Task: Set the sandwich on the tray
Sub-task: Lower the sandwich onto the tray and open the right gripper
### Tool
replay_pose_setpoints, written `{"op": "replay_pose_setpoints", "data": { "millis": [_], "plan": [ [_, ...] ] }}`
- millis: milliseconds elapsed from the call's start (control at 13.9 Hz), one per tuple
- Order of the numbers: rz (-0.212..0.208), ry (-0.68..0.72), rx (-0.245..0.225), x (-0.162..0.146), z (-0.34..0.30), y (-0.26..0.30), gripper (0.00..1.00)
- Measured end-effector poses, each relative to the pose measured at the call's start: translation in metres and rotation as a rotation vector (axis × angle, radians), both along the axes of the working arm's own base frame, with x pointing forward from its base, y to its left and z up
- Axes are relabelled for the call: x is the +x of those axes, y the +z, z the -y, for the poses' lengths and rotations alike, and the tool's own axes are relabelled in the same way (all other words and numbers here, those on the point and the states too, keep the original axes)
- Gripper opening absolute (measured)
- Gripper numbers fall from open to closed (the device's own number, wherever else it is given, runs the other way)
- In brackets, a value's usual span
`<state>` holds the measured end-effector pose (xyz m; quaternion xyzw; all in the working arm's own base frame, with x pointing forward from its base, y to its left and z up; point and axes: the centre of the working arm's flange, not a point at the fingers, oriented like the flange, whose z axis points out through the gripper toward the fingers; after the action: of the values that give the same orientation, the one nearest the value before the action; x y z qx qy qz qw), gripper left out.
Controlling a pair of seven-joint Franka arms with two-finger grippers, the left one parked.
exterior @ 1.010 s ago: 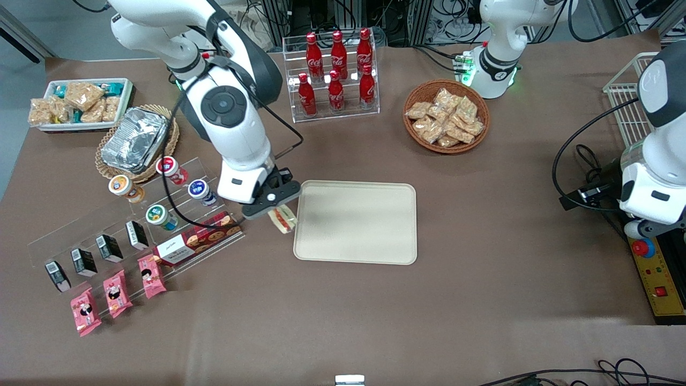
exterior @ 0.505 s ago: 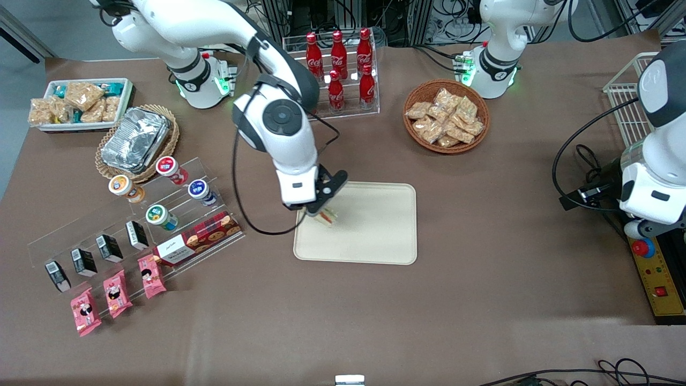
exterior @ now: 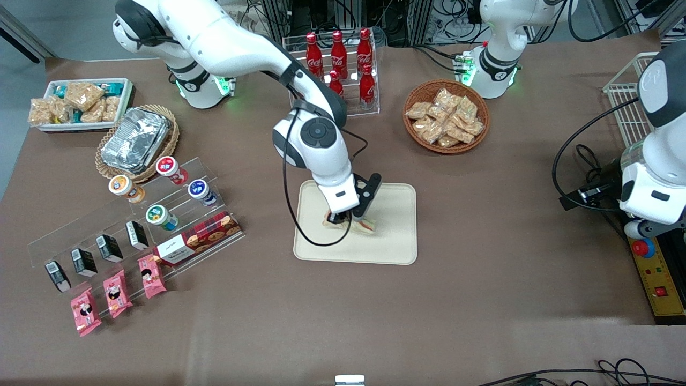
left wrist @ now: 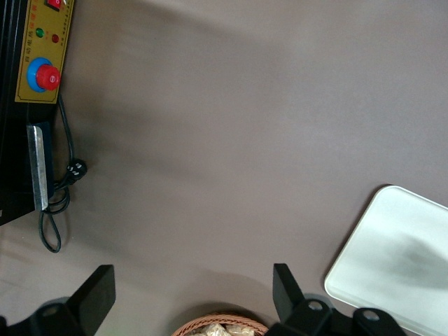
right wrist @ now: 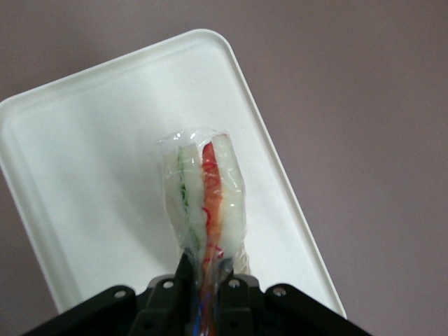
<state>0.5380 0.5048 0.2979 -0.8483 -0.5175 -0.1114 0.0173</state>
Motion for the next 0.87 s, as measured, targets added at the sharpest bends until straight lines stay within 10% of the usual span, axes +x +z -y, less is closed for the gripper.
{"op": "replay_pose_setpoints", "data": {
  "millis": [865],
  "plan": [
    [0.016, 0.174, -0.041, 0.013, 0.004, -0.062, 0.17]
  ]
}}
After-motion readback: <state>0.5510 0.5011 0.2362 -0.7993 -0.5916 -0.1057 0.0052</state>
